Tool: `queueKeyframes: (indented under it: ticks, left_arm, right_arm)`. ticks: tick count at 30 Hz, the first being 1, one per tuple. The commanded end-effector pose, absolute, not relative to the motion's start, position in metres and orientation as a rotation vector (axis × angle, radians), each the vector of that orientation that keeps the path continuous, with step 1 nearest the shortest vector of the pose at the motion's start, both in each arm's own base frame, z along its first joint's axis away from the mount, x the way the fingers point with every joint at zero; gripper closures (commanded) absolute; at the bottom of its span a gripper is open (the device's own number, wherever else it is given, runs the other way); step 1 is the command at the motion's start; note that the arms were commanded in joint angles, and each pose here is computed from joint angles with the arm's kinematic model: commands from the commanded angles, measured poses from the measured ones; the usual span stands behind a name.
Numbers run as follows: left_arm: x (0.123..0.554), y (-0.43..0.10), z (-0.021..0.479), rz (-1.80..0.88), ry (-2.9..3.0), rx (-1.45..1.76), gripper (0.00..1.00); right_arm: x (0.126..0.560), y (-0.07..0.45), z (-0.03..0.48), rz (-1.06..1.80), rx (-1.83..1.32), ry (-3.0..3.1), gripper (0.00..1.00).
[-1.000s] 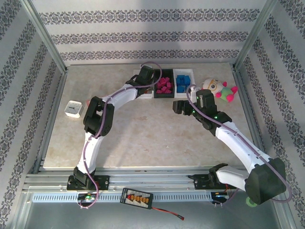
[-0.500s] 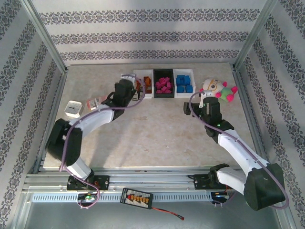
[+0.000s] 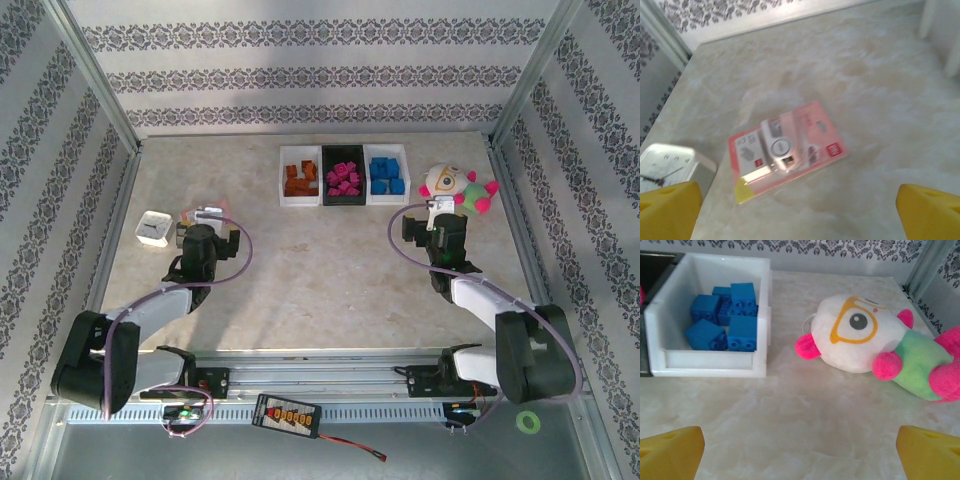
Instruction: Sort the legos into containers by color
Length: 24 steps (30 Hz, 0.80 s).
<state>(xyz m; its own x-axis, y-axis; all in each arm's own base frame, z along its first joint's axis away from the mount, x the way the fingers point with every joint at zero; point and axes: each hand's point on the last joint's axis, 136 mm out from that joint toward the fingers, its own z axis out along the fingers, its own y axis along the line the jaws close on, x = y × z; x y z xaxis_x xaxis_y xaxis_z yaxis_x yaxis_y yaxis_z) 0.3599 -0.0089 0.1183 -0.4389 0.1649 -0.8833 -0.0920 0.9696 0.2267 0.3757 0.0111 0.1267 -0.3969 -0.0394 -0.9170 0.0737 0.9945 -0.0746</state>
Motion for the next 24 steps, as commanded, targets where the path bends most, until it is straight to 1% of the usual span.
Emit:
queueKeyframes:
  ticks: [1,4,6,9,11,24]
  left_arm:
    - [0.377,-0.003,0.128,0.221,1.896,0.025,0.01]
    - [0.389,0.001,0.117,0.154,1.855,-0.011,0.01]
    - [0.395,0.009,0.102,0.156,1.880,-0.050,0.01]
    - [0.395,0.024,0.091,0.126,1.870,-0.123,0.01]
    - [0.394,0.027,0.091,0.082,1.873,-0.143,0.01]
    - [0.394,0.026,0.091,0.087,1.874,-0.135,0.01]
  right_arm:
    - [0.385,-0.002,0.144,-0.145,0.066,1.841,0.02]
    - [0.387,-0.007,0.132,-0.109,0.091,1.841,0.02]
    - [0.387,-0.007,0.125,-0.096,0.088,1.834,0.02]
    - [0.390,-0.003,0.120,-0.077,0.068,1.830,0.02]
    - [0.395,-0.001,0.107,-0.069,0.050,1.864,0.02]
    - [0.397,-0.008,0.108,-0.044,0.089,1.855,0.02]
